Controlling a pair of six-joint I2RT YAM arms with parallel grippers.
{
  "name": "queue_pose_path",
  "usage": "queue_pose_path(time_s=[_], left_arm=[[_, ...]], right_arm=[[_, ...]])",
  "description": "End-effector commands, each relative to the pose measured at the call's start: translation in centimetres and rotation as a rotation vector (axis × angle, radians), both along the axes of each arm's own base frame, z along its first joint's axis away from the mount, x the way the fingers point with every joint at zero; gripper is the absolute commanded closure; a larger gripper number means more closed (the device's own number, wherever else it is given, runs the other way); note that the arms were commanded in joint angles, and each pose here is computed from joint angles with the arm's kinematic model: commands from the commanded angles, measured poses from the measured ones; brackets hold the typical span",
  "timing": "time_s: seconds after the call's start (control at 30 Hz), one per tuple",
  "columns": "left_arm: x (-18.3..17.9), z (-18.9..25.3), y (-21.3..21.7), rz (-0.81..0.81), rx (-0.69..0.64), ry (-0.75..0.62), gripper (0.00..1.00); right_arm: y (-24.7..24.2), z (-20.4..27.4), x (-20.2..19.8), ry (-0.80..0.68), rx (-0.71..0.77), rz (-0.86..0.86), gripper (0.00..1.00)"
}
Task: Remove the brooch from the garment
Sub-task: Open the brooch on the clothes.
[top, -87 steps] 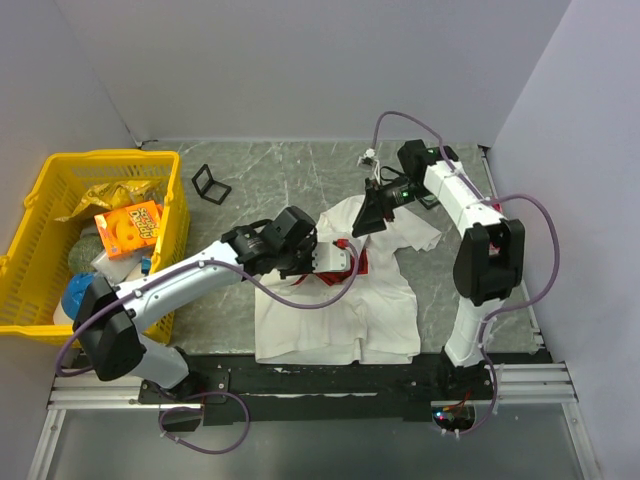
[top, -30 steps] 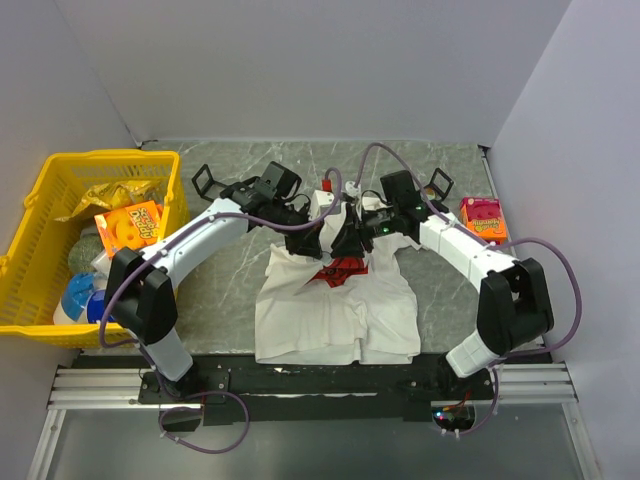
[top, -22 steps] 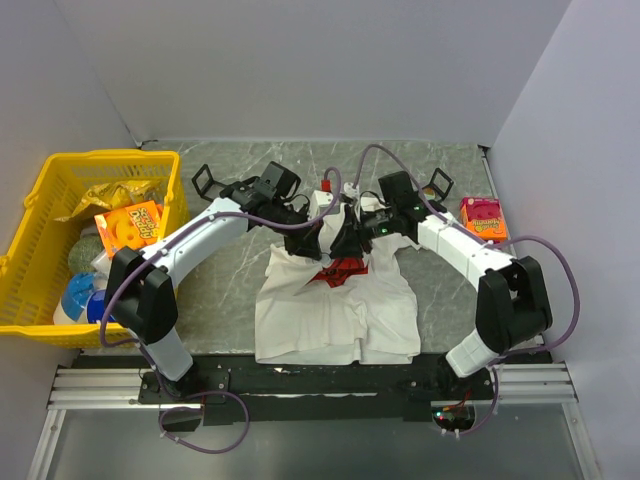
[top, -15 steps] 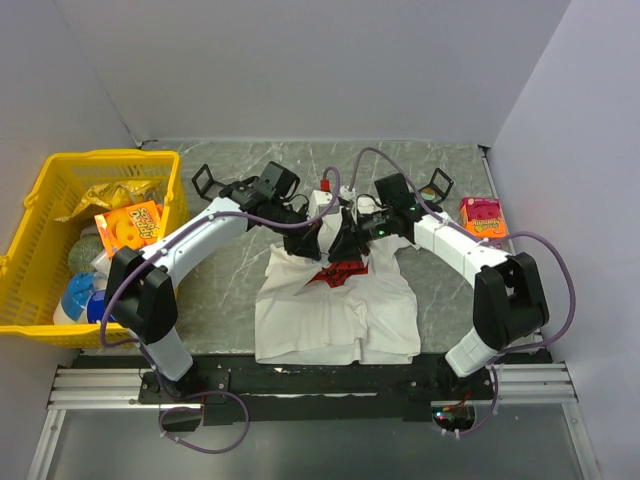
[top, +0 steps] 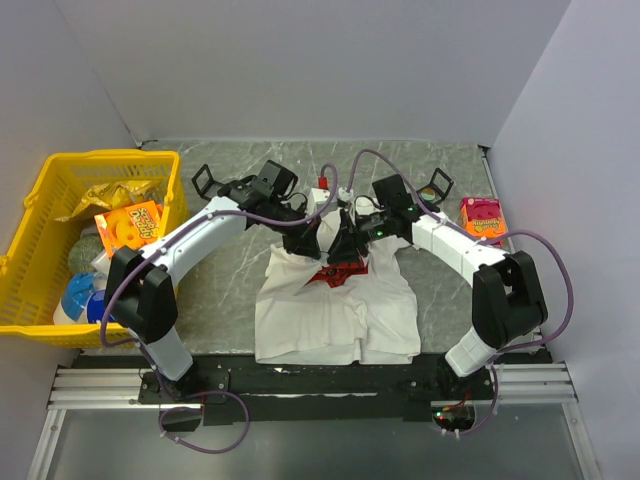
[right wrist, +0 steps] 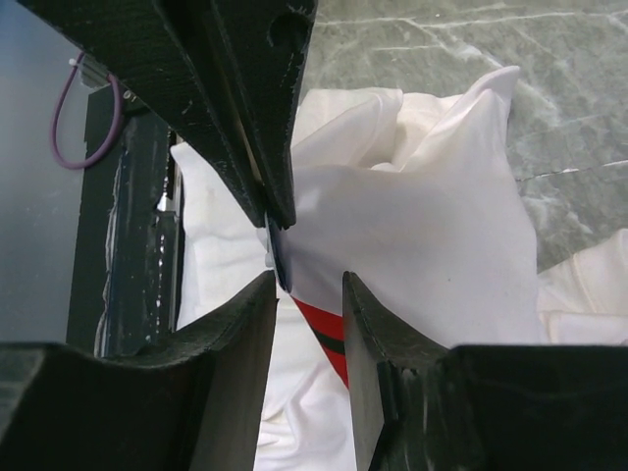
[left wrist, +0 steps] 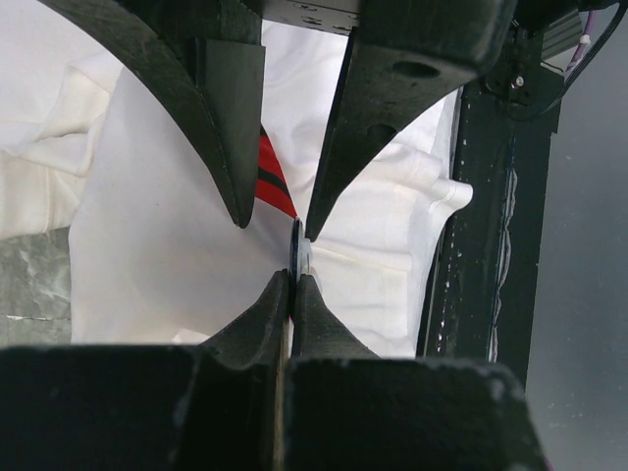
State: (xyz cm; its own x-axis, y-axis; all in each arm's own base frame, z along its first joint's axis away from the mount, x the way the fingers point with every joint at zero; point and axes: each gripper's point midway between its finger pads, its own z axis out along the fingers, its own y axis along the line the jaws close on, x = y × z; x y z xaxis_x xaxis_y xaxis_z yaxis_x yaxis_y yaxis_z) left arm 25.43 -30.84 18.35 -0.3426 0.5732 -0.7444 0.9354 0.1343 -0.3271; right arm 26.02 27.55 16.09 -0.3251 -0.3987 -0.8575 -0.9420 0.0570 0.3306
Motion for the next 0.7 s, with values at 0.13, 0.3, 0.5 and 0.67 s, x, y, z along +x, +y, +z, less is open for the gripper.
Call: queue_pose_path(time_s=[0.13,0.3,0.5,0.67], left_arm=[[0.18,1.33,-1.06,-0.011,-0.061,0.02,0.99],[0.03,1.11,-1.13,-0.016,-0.063,0.034,0.99],[-0.17,0.91,-1.13,-0.027,-0.063,0.043,0.99],[-0.38,0.92,-1.16,-0.036,-0.069,0.05,0.99]], right_arm=[[1.49,0.3,0.12,-0.057,0.019,0.024,0.61],[1.84,0.03,-0.27,-0.044,0.021,0.041,0.64],[1.97,0.1,-0.69,-0.048,0.032,0.063,0.57],[2.1,0.04,-0.65,-0.045,0.031,0.061,0.54]])
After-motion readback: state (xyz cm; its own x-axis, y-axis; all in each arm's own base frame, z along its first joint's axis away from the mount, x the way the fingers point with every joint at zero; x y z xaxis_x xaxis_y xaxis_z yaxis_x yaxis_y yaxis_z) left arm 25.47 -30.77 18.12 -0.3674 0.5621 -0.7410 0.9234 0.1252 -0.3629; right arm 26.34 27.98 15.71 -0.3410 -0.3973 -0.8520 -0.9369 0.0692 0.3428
